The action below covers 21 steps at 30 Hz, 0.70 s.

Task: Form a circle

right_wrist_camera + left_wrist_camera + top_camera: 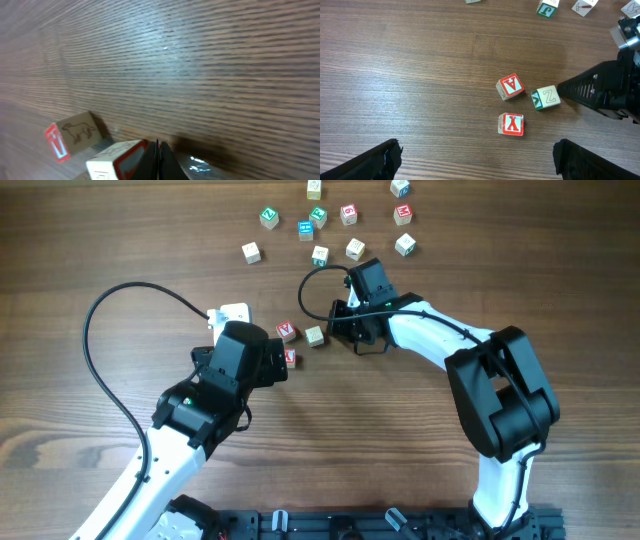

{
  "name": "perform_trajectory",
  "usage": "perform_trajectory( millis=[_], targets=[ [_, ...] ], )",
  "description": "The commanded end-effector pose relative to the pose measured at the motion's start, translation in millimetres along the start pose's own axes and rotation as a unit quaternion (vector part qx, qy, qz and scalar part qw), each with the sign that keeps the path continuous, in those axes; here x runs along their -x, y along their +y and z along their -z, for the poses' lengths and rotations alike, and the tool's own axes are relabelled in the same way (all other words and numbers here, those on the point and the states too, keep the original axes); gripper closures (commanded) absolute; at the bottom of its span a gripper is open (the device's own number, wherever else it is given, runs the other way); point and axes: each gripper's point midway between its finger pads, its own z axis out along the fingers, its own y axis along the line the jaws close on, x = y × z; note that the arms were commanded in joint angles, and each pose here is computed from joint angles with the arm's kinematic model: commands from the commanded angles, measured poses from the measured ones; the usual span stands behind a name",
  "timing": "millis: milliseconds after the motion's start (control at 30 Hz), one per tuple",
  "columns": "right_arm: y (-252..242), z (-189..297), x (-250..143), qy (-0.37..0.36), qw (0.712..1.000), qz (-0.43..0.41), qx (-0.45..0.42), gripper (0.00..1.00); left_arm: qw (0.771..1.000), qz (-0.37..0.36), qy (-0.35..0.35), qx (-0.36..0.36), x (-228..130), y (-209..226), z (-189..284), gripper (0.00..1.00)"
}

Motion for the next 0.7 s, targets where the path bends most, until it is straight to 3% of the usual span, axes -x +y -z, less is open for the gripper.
perform_trajectory(
  millis=[0, 667],
  targets=[
    [8.6, -5.6, -16.5, 0.044, 0.998, -0.013, 0.041, 0.96, 1.000, 0.010, -0.008, 0.010, 4.9, 3.1, 0.6, 0.00],
    [8.8, -4.6, -25.6, 0.066, 0.997, -0.021, 0.045, 0.96, 1.000, 0.010, -0.008, 0.010, 4.9, 3.1, 0.6, 0.00]
  ],
)
